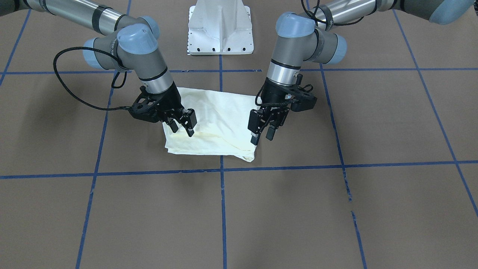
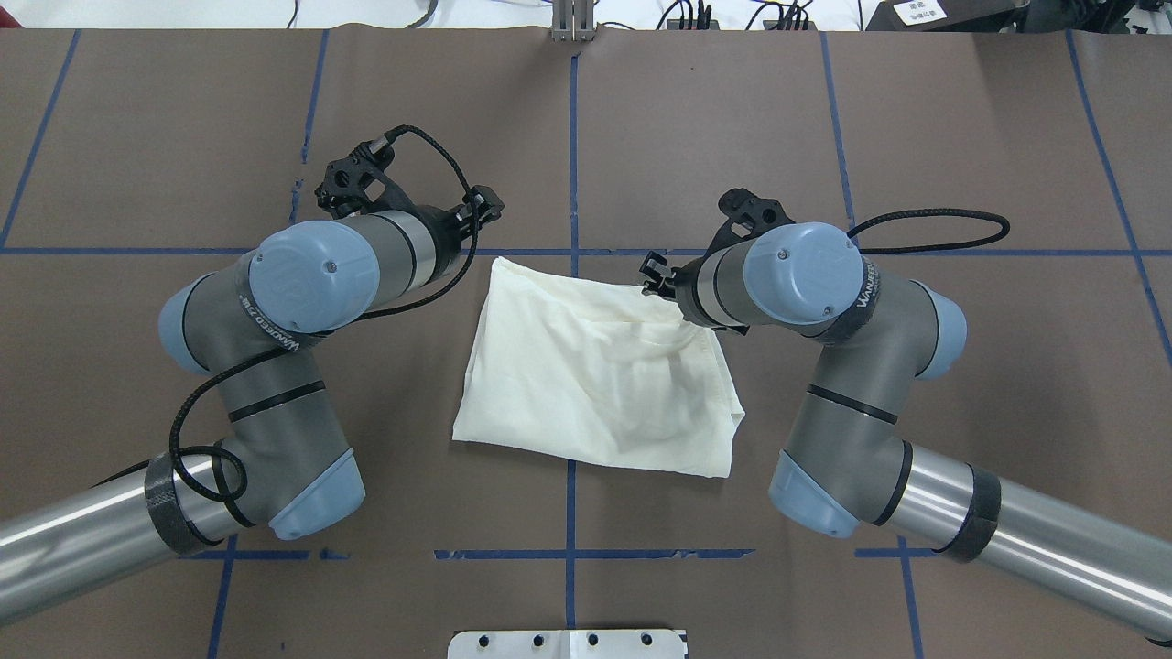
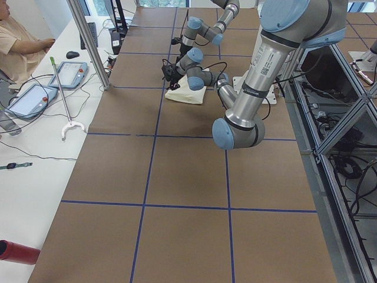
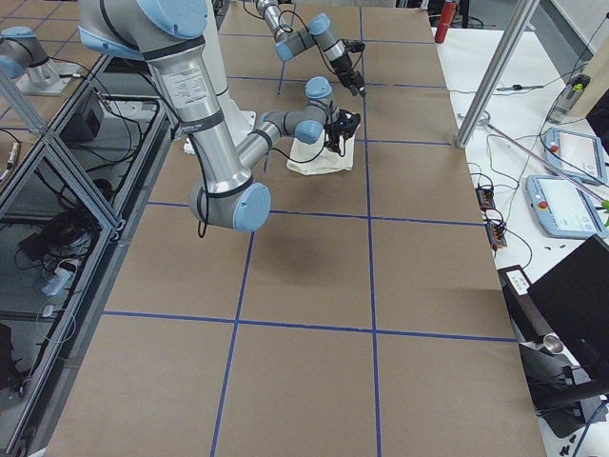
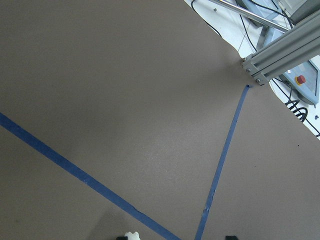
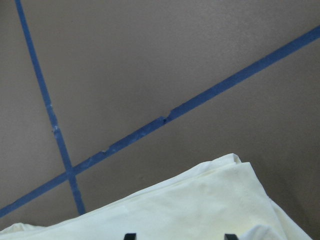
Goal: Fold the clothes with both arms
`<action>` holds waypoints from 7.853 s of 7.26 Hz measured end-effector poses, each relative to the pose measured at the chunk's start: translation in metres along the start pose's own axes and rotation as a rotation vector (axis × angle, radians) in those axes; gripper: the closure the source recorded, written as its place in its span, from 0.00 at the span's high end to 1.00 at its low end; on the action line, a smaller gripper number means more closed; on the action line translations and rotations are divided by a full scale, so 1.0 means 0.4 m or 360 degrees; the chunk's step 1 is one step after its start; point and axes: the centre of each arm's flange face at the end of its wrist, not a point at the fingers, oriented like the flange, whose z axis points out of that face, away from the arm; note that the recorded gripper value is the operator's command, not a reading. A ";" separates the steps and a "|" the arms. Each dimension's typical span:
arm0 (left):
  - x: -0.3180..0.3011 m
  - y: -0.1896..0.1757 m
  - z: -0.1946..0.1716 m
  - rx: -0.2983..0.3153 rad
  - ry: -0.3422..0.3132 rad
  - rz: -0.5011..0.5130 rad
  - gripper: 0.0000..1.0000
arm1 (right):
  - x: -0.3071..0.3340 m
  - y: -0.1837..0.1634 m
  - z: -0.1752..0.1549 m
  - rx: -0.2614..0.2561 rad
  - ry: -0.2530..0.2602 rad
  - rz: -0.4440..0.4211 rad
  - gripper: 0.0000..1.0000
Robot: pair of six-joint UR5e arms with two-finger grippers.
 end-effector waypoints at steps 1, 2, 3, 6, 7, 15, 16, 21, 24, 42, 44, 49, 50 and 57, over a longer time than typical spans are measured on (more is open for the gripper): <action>-0.006 -0.004 0.001 0.0006 -0.0004 -0.0002 0.72 | 0.016 0.000 0.008 0.0006 0.0022 0.0059 0.63; -0.014 -0.007 0.004 0.0012 -0.0012 -0.0006 0.72 | 0.023 0.001 0.007 0.0006 0.0029 0.0086 0.63; -0.028 -0.010 0.010 0.0017 -0.0025 -0.0010 0.72 | 0.021 0.002 0.001 0.0005 0.0042 0.0098 0.63; -0.058 -0.020 0.020 0.0090 -0.0029 -0.0011 0.72 | 0.015 0.017 -0.035 0.0031 0.0220 0.0187 0.61; -0.059 -0.019 0.020 0.0121 -0.0020 -0.0009 0.72 | 0.011 0.021 -0.035 0.0040 0.0250 0.0244 0.60; -0.071 0.024 0.027 0.0195 0.0000 -0.0008 0.72 | -0.007 0.030 0.041 0.0040 0.0350 0.0413 0.00; -0.070 0.027 0.027 0.0193 0.0001 -0.0009 0.72 | -0.012 0.027 0.030 -0.0009 0.0350 0.0387 0.00; -0.074 0.069 0.030 0.0199 0.0009 -0.0006 0.72 | -0.014 -0.134 -0.023 -0.0103 0.0342 0.0183 0.00; -0.080 0.095 0.032 0.0181 0.0005 -0.0023 0.71 | 0.011 -0.180 0.029 -0.0104 0.0417 0.0163 0.49; -0.220 0.366 0.033 -0.0063 -0.0112 0.0031 0.00 | -0.005 -0.222 -0.093 -0.0086 0.0265 0.0030 0.36; -0.237 0.340 0.018 -0.0060 -0.0113 0.0156 0.00 | 0.023 -0.217 -0.128 -0.0091 0.0244 0.0015 0.37; -0.303 0.070 -0.069 -0.0108 -0.0166 0.0444 0.00 | 0.068 -0.223 -0.224 -0.0085 0.0178 -0.0027 0.99; -0.322 -0.013 -0.100 -0.0118 -0.0180 0.0522 0.00 | 0.097 -0.228 -0.256 -0.0080 0.0168 -0.0087 1.00; -0.636 -0.717 -0.415 -0.0382 -0.0335 0.1442 1.00 | 0.589 -0.652 -0.464 -0.0202 0.0360 -0.1000 1.00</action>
